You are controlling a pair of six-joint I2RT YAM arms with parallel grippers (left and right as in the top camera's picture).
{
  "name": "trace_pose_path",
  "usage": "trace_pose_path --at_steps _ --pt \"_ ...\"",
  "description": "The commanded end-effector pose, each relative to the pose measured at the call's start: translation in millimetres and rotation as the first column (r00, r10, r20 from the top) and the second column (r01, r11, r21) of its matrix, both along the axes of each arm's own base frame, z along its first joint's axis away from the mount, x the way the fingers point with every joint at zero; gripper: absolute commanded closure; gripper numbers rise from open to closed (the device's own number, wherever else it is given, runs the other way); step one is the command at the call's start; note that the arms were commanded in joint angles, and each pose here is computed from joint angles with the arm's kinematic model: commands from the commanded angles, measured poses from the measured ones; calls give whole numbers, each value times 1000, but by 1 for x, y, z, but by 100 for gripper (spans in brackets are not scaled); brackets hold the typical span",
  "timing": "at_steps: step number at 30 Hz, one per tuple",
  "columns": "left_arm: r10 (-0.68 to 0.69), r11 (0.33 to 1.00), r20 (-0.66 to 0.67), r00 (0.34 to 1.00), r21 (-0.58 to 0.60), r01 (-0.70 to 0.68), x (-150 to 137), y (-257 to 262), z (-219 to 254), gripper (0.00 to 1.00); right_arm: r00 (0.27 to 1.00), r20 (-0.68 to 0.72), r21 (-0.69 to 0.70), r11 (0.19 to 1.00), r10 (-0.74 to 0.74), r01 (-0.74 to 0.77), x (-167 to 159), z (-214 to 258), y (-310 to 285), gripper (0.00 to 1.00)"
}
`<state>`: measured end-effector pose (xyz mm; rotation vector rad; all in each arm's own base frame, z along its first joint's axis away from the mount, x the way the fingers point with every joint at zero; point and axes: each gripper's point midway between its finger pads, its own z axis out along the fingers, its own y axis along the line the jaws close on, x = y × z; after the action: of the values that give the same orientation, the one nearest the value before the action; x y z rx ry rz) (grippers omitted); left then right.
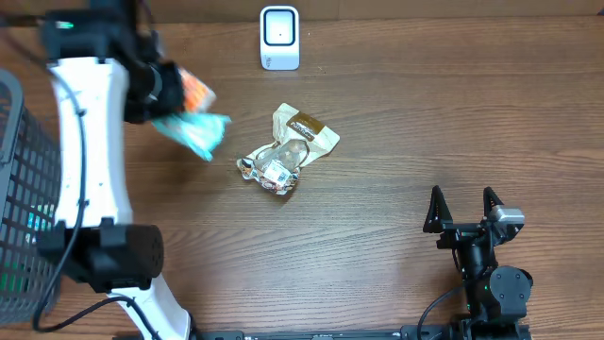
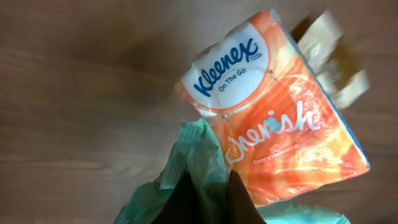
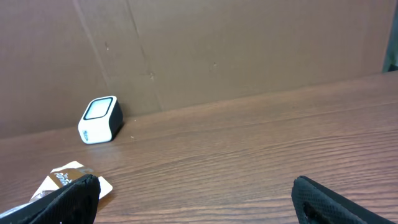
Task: Scan the item barcode
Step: 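Carry the teal packet out and release it beside the Pantree bag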
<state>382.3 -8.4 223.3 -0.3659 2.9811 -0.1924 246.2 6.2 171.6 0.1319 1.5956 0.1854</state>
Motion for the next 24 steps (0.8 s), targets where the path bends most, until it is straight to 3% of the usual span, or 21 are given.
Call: trace_pose_path --at_steps 1,4,10,13,19,24 --pt "-9 998 -145 989 55 17 -19 -7 -53 96 1000 1 -5 1000 -17 17 0 -2 -3 0" --pt "9 997 -189 982 78 6 -23 -11 -107 96 1000 1 -5 1000 -17 17 0 -2 -3 0" --pt "42 999 -145 989 34 -37 -17 -19 -163 96 1000 1 -5 1000 -17 17 0 -2 -3 0" --pt "30 999 -137 990 -22 -34 -18 -29 -175 85 1000 1 -5 1000 -17 17 0 -2 -3 0" --pt "10 1000 -115 993 -23 -13 -11 -30 -155 69 1000 1 -5 1000 -17 17 0 -2 -3 0" --pt "-7 1000 -39 999 -25 6 5 -30 -100 68 1000 1 -5 1000 -17 17 0 -2 -3 0"
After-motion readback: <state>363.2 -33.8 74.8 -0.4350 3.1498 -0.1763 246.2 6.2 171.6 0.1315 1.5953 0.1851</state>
